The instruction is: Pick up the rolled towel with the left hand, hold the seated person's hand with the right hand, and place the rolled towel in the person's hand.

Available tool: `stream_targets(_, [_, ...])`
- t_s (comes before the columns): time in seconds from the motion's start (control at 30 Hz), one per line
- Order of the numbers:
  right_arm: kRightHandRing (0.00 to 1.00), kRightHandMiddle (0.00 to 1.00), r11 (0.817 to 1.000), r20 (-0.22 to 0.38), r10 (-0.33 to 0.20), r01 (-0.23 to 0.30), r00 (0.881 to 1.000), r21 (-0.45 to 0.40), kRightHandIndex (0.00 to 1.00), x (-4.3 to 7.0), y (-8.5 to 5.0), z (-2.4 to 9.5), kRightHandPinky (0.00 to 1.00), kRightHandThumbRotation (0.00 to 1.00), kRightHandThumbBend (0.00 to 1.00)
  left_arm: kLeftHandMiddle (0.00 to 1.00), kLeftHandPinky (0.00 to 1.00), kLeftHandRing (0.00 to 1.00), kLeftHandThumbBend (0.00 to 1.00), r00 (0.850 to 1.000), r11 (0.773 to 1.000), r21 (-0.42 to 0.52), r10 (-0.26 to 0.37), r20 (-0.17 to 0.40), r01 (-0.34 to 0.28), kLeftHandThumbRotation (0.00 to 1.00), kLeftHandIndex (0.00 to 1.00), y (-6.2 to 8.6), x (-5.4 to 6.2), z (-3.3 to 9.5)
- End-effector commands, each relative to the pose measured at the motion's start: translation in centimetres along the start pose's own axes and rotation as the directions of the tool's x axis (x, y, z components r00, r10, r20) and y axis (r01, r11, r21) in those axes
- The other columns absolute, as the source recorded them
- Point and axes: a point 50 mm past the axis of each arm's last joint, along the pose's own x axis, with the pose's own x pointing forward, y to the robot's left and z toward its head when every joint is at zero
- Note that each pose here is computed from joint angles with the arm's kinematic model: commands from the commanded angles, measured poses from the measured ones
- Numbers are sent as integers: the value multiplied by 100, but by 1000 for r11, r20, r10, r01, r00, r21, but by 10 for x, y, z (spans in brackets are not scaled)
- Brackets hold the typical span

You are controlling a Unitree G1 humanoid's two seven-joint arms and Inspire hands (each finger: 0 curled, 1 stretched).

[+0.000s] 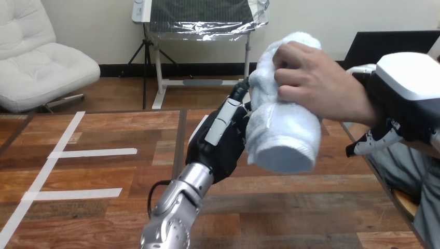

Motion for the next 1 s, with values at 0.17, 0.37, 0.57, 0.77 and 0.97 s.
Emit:
stream_targets(0.17, [88,88,994,80,-102,99,992,42,81,-12,-7,27,79,0,92,95,91,92,81,965,964,153,-236,113,218,62,100,-34,-4,30])
stream_targets(0.37, [88,88,983,78,-165,157,983,98,81,-20,-7,33,80,0,89,92,86,88,80,964,962,191,-225,139,197,61,99,-26,-20,35])
stream_targets(0.57, [88,88,958,91,-249,231,964,170,81,-29,-7,40,79,0,86,87,77,83,79,968,964,215,-193,164,155,61,95,-19,-37,40])
stream_targets(0.77, [89,89,917,101,-337,302,936,259,82,-38,-3,48,79,0,79,83,71,78,74,969,969,226,-146,199,100,59,91,-14,-54,45])
stream_targets(0.97, [91,91,854,105,-438,376,893,361,83,-45,5,57,77,0,67,79,64,73,67,967,965,257,-113,229,52,58,86,-13,-69,48])
